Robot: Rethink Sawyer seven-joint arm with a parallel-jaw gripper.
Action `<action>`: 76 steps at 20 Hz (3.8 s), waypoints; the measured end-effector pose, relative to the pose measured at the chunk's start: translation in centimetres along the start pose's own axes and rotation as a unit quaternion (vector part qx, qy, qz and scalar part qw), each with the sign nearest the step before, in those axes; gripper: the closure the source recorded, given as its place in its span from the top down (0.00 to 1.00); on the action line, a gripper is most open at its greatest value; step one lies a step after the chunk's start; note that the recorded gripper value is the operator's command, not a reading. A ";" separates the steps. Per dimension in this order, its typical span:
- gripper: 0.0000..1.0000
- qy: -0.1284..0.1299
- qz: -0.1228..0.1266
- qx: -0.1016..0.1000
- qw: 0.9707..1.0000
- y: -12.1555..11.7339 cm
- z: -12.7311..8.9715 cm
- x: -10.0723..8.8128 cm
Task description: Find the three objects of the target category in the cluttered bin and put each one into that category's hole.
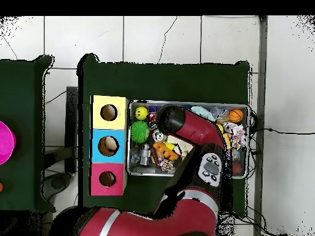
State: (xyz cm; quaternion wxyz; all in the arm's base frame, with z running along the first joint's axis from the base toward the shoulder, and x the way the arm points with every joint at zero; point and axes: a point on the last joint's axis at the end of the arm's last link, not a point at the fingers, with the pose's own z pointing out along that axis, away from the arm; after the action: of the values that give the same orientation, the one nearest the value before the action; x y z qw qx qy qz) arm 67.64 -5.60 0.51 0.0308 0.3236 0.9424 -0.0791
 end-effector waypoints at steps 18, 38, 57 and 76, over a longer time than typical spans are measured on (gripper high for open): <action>0.00 0.005 -0.044 0.008 0.999 0.5 0.7 2.6; 0.00 -0.008 -0.102 0.014 0.995 5.7 -0.7 7.1; 1.00 0.002 -0.078 0.016 0.997 3.0 0.2 6.3; 1.00 -0.005 -0.008 -0.003 1.000 -7.8 -2.3 -1.6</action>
State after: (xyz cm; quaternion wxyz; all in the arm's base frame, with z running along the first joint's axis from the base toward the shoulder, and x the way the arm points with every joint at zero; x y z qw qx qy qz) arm 64.07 -12.26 3.95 0.0361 0.3157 0.9450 -0.0778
